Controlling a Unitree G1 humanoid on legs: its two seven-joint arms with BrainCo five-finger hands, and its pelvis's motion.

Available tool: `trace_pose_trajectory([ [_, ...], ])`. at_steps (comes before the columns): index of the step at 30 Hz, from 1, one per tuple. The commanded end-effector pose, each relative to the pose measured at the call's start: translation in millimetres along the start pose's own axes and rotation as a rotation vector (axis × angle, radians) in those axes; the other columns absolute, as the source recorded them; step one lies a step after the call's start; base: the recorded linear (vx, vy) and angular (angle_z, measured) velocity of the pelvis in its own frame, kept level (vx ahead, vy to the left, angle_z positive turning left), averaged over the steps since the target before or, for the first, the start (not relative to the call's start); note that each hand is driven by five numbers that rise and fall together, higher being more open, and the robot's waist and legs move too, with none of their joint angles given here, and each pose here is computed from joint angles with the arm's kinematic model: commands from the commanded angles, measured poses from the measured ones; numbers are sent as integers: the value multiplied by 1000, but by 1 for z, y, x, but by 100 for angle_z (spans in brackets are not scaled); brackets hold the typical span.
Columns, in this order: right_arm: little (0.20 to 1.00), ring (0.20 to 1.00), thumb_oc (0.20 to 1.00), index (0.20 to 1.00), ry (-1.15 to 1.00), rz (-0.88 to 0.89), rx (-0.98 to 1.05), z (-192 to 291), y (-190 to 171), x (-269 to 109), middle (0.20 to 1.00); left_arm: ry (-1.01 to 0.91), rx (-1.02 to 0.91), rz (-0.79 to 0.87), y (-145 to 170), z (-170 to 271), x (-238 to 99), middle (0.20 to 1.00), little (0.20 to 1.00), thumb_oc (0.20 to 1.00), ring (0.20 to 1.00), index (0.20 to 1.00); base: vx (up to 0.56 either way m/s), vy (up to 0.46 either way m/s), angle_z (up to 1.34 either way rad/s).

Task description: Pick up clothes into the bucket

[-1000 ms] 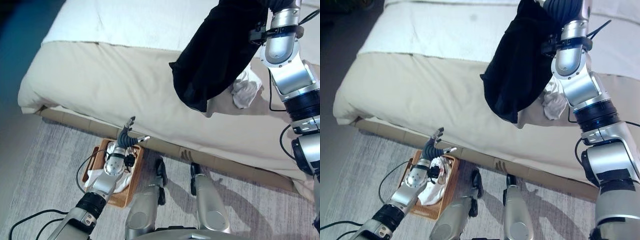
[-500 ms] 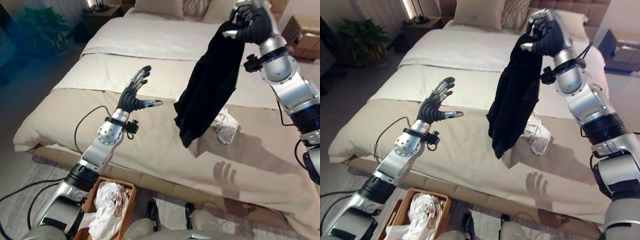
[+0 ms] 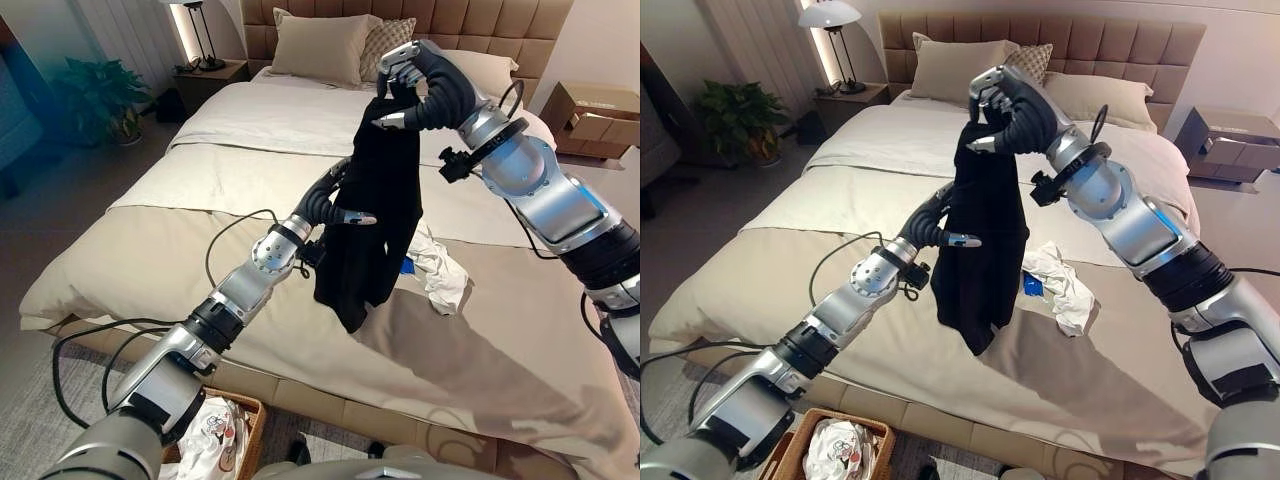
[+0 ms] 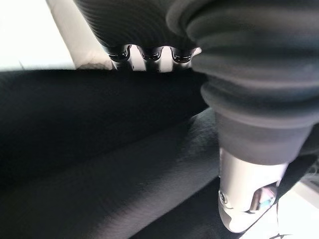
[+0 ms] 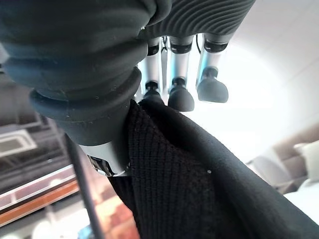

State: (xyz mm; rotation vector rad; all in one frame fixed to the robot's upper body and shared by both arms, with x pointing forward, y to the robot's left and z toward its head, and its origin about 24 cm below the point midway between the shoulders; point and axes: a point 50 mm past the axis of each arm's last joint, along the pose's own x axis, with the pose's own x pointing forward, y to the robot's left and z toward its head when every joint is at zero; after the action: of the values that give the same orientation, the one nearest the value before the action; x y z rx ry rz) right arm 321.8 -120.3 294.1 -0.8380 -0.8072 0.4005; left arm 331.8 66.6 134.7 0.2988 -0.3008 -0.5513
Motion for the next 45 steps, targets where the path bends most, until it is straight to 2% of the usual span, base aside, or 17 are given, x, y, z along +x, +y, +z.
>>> trace_pose_trajectory([
  [1,200,200,200,200,-146,-74,73,26,-13,3,200,-65,-18,-49,-7,18,18,1000,1000,1000,1000,1000,0,0,0],
  [10,200,200,200,200,-199,-40,143,38,-4,1,200,-48,-140,-220,-29,25,21,1000,1000,1000,1000,1000,1,0,4],
  [11,200,200,200,200,-198,-39,144,37,-3,1,200,-50,-165,-233,-30,26,20,815,815,815,815,815,-1,2,6],
  [12,200,200,200,200,-198,-37,145,37,-2,2,200,-49,-193,-234,-30,26,19,457,457,457,457,457,0,0,0],
  [13,200,200,200,200,-198,-37,146,37,-2,2,200,-49,-193,-234,-30,26,19,256,256,256,256,256,0,0,0],
  [14,200,200,200,200,-196,-35,157,37,-1,2,200,-46,-286,-263,-32,27,15,200,200,200,200,200,0,0,0],
  [17,200,200,200,200,-177,-29,166,32,2,0,200,-28,-385,-293,-29,25,7,200,200,200,200,200,0,0,0],
  [18,420,420,420,420,-160,-29,164,28,3,-2,420,-23,-410,-295,-26,24,3,200,200,200,200,200,0,0,0],
  [19,740,740,740,740,-150,-31,155,26,3,-3,740,-26,-423,-289,-23,25,1,200,200,200,200,200,0,0,0],
  [20,1000,1000,1000,1000,-135,-43,149,22,2,-5,1000,-34,-426,-274,-17,26,-2,200,200,200,200,200,0,0,0],
  [23,1000,1000,1000,1000,-116,-64,133,17,-1,-11,1000,-36,-417,-260,-9,25,-8,200,200,200,200,200,3,-1,7],
  [31,1000,1000,1000,1000,93,-379,128,-30,-27,-67,1000,-140,-335,29,62,36,-49,200,200,200,200,200,3,-1,2],
  [32,1000,1000,1000,1000,154,-454,175,-41,-27,-86,1000,-169,-355,129,74,36,-62,200,200,200,200,200,14,5,7],
  [36,1000,1000,1000,1000,385,-675,437,-81,9,-148,1000,-201,-440,393,90,17,-102,200,200,200,200,200,0,3,4],
  [39,1000,1000,1000,1000,619,-750,556,-105,49,-197,1000,-205,-372,554,110,13,-133,200,200,200,200,200,33,9,10],
  [41,1000,1000,1000,1000,817,-752,597,-113,82,-238,1000,-238,-251,685,131,23,-158,200,200,200,200,200,7,7,4],
  [45,1000,1000,1000,1000,1012,-690,623,-119,118,-272,1000,-234,-162,787,146,25,-177,200,200,200,200,200,-12,6,-2],
])
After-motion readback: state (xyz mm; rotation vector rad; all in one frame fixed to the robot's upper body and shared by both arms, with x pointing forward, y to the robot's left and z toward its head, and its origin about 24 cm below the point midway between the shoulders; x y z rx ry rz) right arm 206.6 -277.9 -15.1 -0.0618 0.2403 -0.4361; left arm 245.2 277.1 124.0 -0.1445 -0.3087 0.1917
